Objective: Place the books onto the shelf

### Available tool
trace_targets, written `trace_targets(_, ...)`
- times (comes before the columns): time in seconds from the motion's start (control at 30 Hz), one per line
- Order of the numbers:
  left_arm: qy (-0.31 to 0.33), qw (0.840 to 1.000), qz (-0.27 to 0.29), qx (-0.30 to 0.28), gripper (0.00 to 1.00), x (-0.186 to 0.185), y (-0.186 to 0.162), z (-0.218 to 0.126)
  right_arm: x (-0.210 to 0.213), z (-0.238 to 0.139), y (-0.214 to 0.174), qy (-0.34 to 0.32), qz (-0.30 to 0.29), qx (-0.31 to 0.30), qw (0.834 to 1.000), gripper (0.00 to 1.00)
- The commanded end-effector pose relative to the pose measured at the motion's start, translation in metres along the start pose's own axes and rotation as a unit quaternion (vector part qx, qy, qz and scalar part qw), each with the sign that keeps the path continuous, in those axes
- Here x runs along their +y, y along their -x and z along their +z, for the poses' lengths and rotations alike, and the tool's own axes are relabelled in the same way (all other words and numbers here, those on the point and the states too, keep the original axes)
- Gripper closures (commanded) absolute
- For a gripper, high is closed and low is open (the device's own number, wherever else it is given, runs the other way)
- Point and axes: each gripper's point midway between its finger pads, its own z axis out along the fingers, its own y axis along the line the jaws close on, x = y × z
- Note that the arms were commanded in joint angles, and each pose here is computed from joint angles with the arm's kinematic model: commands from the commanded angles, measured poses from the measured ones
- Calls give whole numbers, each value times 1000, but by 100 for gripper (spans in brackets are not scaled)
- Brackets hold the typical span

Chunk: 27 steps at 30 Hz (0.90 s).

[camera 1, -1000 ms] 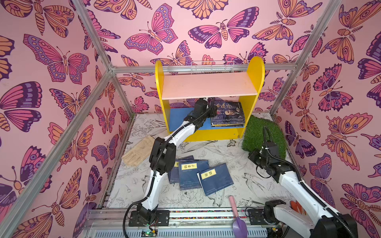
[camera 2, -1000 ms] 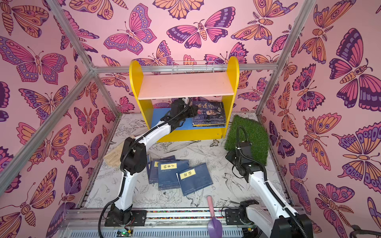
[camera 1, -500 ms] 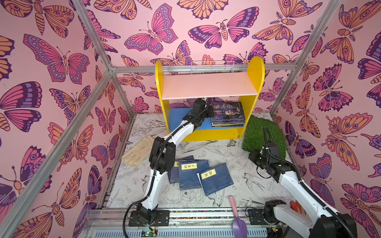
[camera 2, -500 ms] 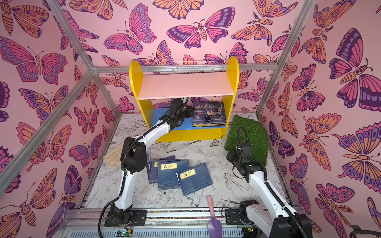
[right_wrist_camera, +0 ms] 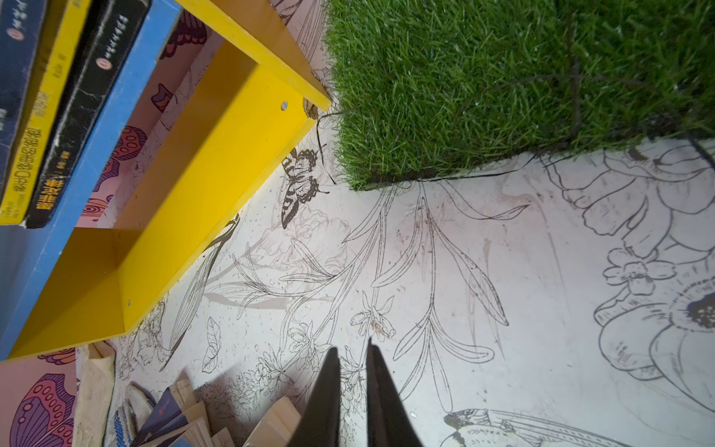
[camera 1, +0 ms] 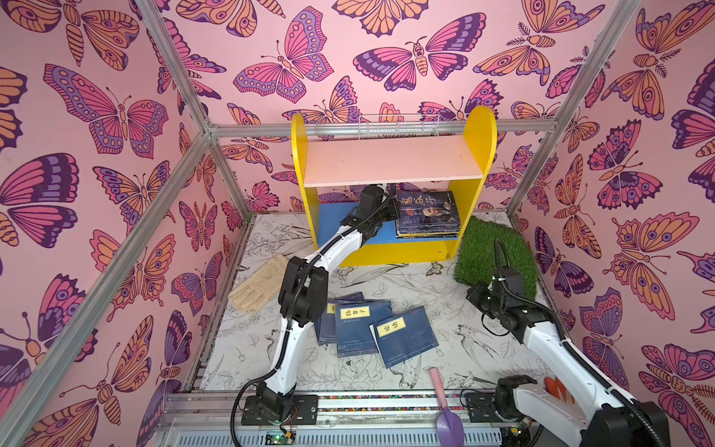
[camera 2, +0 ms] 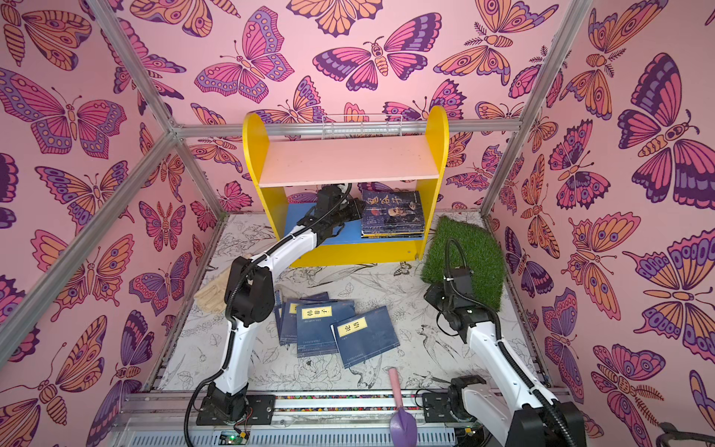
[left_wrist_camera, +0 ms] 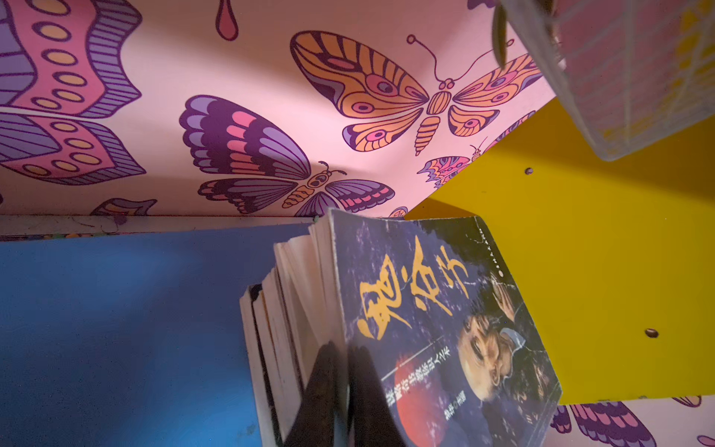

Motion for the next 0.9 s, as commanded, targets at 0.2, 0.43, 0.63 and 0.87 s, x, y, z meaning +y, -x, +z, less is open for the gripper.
trace_targets(0.2, -44, 998, 6, 48, 100, -26, -21, -13, -4, 2, -4, -7, 1, 15, 1000, 87)
trace_targets(0.43, -41, 998, 4, 51, 100, -21, -19, -18, -3, 1, -3, -7, 1, 15, 1000, 86)
trace_targets(0.63, -34, 998, 2, 53, 100, -14, -20, -21, -4, 2, -5, -7, 2, 17, 1000, 86)
trace_targets(0.87, -25, 999, -7, 46, 92, -10, -17, -16, -1, 3, -5, -1, 3, 19, 1000, 86)
